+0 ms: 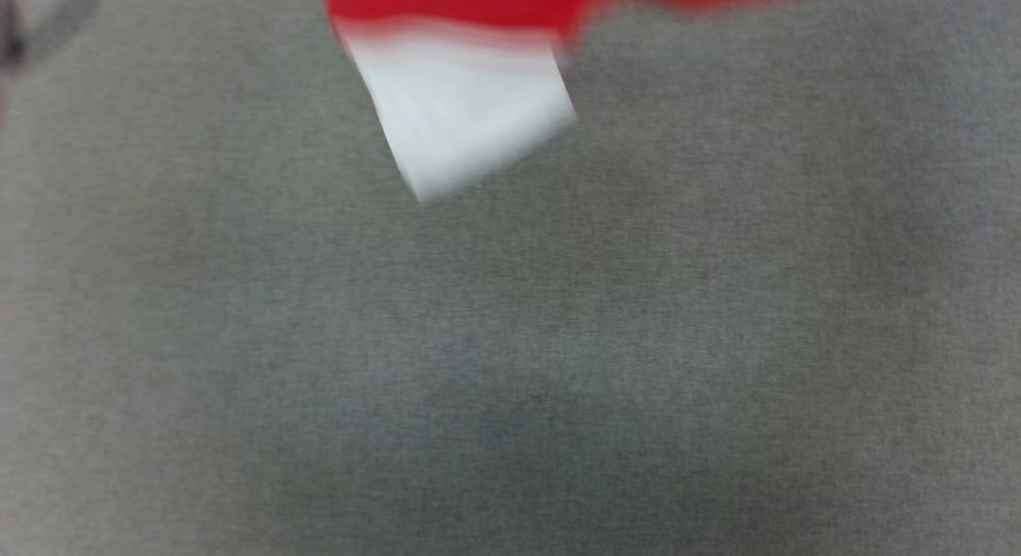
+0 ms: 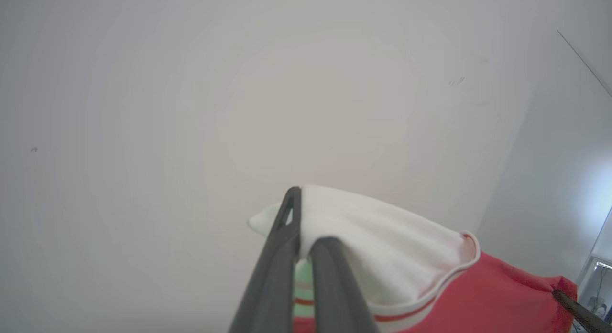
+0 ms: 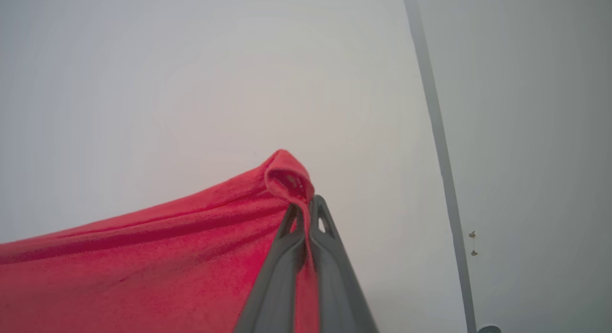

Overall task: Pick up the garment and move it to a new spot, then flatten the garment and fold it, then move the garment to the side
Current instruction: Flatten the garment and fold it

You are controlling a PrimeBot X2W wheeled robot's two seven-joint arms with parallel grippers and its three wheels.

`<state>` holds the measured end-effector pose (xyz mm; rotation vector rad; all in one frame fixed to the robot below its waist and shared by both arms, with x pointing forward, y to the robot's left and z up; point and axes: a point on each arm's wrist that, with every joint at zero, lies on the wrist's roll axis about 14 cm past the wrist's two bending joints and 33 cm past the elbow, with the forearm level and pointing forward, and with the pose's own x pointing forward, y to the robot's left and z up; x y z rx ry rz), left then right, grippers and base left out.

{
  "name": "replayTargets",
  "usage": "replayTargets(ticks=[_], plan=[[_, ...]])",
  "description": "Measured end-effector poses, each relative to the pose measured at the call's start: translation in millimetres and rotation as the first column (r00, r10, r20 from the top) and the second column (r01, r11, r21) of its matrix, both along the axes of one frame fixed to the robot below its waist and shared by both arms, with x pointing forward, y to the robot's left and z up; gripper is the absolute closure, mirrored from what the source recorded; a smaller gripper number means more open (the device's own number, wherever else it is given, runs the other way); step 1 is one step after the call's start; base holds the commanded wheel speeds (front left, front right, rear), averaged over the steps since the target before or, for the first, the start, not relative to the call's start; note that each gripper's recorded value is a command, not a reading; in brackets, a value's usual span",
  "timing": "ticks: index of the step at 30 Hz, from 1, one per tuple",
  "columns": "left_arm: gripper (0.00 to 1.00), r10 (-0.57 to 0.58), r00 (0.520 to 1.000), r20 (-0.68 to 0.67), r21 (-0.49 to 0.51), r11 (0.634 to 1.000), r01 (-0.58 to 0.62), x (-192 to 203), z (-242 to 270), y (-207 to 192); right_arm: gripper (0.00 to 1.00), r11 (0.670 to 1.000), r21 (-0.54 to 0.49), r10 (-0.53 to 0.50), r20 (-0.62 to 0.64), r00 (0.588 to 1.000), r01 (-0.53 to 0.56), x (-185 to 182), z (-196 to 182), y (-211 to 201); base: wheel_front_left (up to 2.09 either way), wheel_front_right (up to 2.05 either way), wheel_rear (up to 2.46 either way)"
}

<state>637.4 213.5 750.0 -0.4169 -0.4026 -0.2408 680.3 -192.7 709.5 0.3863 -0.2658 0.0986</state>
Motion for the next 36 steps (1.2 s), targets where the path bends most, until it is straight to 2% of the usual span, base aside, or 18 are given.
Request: replayTargets(ticks=[5, 8, 10, 12, 16, 19, 22, 26, 30, 36], plan=[[1.00, 0.039, 0.989, 0.146, -0.082, 0.996, -0.027, 10, 62, 3, 1.00, 0.999, 0.001, -0.036, 0.061, 0.997, 0.036, 5, 28, -8, 0.00, 0.00, 0.00], [1.00, 0.049, 0.989, 0.139, -0.083, 0.996, -0.037, 16, 63, 2, 1.00, 0.999, -0.020, -0.040, 0.042, 0.998, 0.040, 8, 22, -6, 0.00, 0.00, 0.00], [1.00, 0.029, 0.994, 0.106, -0.110, 0.994, -0.017, 21, 54, -2, 1.00, 0.999, -0.023, -0.040, 0.014, 0.999, 0.040, 12, 9, -6, 0.00, 0.00, 0.00], [1.00, 0.009, 0.997, 0.075, -0.091, 0.996, -0.002, 26, 40, -9, 1.00, 0.998, -0.044, -0.039, -0.019, 0.999, 0.038, 15, -7, -4, 0.00, 0.00, 0.00], [1.00, -0.039, 0.997, -0.060, -0.135, 0.990, 0.031, 30, -28, -14, 1.00, 0.996, -0.087, -0.014, -0.131, 0.991, 0.002, 16, -60, 7, 0.00, 0.00, 0.00], [1.00, -0.125, 0.982, -0.145, -0.135, 0.985, 0.105, 21, -69, -31, 1.00, 0.992, -0.119, 0.019, -0.192, 0.981, -0.042, 13, -89, 17, 0.00, 0.00, 0.00], [1.00, -0.217, 0.959, -0.184, -0.179, 0.967, 0.184, 1, -97, -46, 1.00, 0.987, -0.129, 0.063, -0.250, 0.966, -0.098, 2, -117, 26, 0.00, 0.00, 0.00], [1.00, -0.271, 0.927, -0.258, -0.194, 0.955, 0.224, -39, -139, -45, 1.00, 0.983, -0.115, 0.100, -0.336, 0.937, -0.146, -26, -156, 16, 0.00, 0.00, 0.00], [1.00, -0.307, 0.901, -0.307, -0.230, 0.942, 0.243, -83, -172, -45, 1.00, 0.980, -0.066, 0.144, -0.411, 0.900, -0.187, -65, -186, 5, 0.00, 0.00, 0.00], [1.00, -0.377, 0.838, -0.395, -0.283, 0.917, 0.280, -148, -215, -62, 1.00, 0.961, -0.052, 0.204, -0.532, 0.822, -0.272, -135, -228, -4, 0.00, 0.00, 0.00]])
